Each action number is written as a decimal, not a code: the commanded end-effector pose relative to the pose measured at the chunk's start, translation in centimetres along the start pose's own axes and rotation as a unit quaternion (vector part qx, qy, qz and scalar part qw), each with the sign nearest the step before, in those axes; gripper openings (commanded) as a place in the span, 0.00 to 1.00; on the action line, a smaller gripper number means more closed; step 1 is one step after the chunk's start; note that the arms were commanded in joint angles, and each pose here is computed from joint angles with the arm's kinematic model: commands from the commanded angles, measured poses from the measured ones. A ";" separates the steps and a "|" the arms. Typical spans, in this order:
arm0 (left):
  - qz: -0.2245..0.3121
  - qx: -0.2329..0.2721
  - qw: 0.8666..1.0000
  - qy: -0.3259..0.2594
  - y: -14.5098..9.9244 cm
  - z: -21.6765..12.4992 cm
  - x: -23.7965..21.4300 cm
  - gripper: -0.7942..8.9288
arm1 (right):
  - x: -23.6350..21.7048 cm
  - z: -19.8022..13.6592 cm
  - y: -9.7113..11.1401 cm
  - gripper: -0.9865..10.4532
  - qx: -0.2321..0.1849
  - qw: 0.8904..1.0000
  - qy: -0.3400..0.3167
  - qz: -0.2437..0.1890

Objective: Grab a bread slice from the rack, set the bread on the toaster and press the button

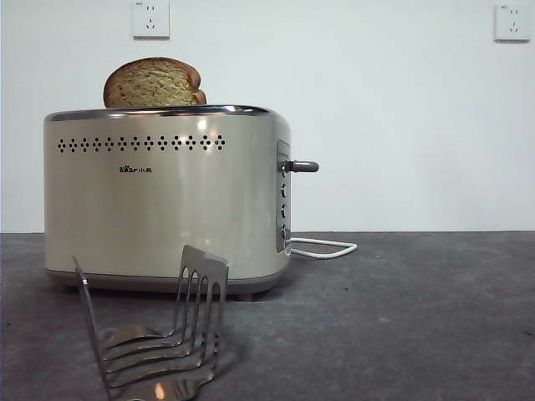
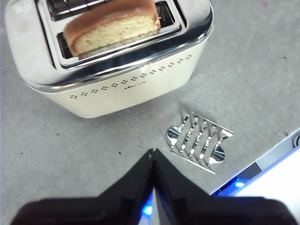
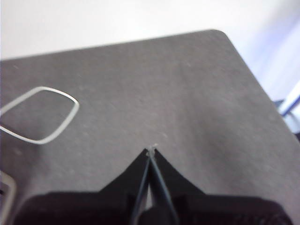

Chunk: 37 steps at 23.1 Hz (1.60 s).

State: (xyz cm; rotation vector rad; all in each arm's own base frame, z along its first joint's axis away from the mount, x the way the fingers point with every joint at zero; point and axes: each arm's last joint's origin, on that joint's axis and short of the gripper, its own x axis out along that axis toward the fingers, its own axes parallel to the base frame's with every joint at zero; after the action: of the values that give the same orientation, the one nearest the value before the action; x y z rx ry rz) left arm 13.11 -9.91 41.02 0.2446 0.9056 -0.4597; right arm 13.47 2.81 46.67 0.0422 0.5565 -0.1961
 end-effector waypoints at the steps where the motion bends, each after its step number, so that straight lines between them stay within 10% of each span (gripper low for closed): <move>1: 0.006 -0.012 1.000 -0.002 0.4 0.0 0.0 0.08 | -0.1 -0.5 -0.2 0.09 -0.016 0.999 0.025 -0.011; 7: 0.099 0.007 0.990 -0.103 4.5 -1.2 1.3 0.08 | 0.3 -1.3 -0.2 0.09 -0.040 0.996 0.076 -0.025; 14: 0.133 -0.070 0.930 -0.337 7.6 -13.1 11.6 0.08 | 1.6 -1.0 0.5 0.09 -0.049 0.994 0.094 -0.030; 20: 0.138 -0.095 0.925 -0.341 6.7 -19.3 16.0 0.08 | 3.3 -0.8 1.3 0.09 -0.059 0.991 0.117 -0.036; 37: 0.218 -0.144 0.906 -0.332 6.7 -22.0 16.8 0.08 | 6.8 -0.6 3.0 0.09 -0.080 0.982 0.162 -0.048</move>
State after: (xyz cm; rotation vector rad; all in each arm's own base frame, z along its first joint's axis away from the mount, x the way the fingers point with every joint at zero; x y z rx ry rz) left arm 9.86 -0.10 14.80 -0.0083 0.2197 0.0211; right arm 19.43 4.58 42.66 -0.0965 0.8824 -0.2374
